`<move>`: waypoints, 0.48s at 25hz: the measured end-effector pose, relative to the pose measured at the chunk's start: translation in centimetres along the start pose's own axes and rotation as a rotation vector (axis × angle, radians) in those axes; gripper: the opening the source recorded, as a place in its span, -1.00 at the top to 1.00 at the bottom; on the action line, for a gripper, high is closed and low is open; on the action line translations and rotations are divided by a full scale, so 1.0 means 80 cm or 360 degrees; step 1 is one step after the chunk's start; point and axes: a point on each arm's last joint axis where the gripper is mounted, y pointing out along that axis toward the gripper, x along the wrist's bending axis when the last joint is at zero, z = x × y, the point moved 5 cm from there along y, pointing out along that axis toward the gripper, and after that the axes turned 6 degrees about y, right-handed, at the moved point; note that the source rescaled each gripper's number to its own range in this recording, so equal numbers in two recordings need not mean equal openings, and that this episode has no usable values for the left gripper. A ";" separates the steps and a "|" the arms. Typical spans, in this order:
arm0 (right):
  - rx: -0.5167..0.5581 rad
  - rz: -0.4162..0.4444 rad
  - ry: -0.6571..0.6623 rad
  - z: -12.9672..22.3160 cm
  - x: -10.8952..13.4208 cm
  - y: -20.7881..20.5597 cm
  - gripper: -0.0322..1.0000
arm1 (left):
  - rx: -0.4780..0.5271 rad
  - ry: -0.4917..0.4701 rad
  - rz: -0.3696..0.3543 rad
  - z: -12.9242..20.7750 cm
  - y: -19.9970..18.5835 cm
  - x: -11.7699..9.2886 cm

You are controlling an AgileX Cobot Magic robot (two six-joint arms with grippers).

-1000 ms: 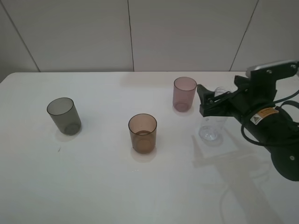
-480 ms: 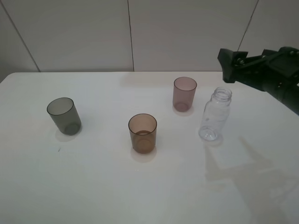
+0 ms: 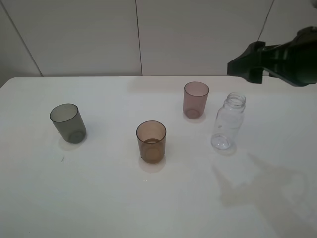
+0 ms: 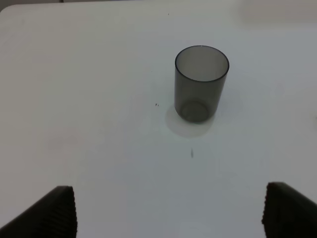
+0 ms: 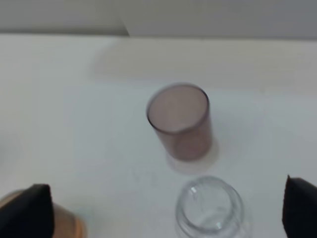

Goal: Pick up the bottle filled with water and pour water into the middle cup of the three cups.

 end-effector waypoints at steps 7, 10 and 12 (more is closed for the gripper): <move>0.0318 0.0452 0.0080 0.009 -0.061 -0.058 -1.00 | 0.0000 0.0000 0.0000 0.000 0.000 0.000; 0.0226 0.0528 0.0053 0.011 -0.066 -0.098 -1.00 | 0.0000 0.0000 0.0000 0.000 0.000 0.000; 0.0156 0.0561 0.0025 0.015 -0.065 -0.123 -1.00 | 0.0000 0.0000 0.0000 0.000 0.000 0.000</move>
